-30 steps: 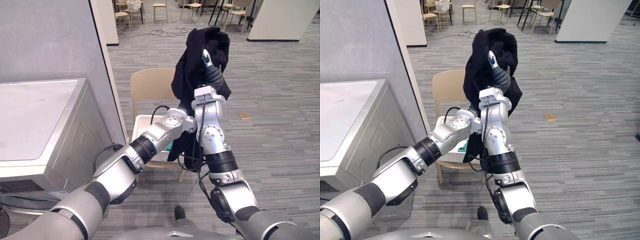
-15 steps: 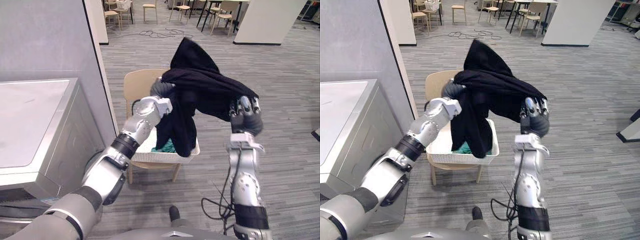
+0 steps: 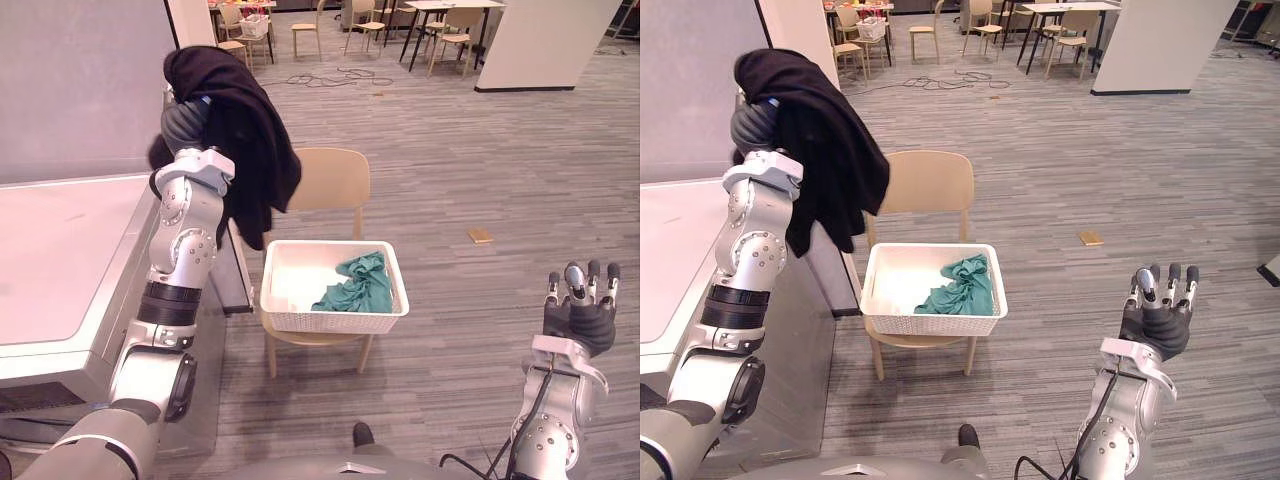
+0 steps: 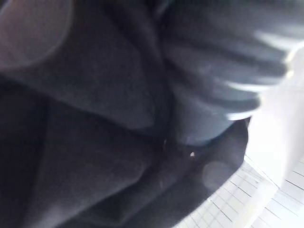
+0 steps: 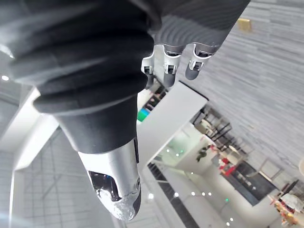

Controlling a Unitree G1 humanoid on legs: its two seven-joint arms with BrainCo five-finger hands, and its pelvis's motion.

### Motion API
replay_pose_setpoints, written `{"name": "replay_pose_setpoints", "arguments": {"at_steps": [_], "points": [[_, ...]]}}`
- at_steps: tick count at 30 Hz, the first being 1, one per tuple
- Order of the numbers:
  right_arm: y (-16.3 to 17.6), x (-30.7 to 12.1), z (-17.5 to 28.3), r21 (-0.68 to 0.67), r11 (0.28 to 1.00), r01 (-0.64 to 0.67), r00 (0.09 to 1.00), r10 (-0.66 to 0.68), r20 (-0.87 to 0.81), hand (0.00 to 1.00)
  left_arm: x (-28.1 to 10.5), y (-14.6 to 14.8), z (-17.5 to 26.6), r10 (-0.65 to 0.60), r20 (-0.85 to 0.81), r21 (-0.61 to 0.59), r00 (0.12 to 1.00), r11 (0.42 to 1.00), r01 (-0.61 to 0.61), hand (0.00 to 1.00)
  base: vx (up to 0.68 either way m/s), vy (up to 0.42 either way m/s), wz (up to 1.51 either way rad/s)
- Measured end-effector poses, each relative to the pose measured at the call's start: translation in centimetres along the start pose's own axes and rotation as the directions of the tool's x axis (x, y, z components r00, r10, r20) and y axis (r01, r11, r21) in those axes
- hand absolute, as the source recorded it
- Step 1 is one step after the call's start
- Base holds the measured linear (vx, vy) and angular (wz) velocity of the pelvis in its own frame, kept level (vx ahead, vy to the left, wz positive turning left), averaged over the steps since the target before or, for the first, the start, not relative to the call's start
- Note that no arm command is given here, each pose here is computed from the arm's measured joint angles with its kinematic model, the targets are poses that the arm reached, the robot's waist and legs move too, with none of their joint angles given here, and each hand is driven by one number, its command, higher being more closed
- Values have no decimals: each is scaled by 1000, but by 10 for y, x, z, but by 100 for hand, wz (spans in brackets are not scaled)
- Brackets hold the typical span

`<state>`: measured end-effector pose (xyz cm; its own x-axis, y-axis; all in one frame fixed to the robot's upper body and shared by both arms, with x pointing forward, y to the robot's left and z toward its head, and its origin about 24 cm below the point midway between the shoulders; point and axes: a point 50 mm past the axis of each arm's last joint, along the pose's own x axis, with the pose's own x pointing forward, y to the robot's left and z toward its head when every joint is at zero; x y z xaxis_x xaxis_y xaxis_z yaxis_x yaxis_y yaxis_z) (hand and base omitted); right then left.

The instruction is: Pick up the laundry basket with both hands and put the clothes into the washing machine.

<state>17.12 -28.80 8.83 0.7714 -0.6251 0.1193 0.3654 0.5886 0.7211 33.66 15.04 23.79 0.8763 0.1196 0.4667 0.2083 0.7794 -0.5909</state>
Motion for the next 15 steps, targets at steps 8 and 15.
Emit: {"name": "replay_pose_setpoints", "arguments": {"at_steps": [8,15], "points": [[-45,-26,-28,32,969,245,965,-241,-98,0,-41,53,44,164,188,-37,969,987,-160,100,-17,-33,15],[-89,-58,-39,-63,907,415,886,-419,-199,0,-142,133,109,464,459,7,757,851,-526,100,-11,-31,13]]}}
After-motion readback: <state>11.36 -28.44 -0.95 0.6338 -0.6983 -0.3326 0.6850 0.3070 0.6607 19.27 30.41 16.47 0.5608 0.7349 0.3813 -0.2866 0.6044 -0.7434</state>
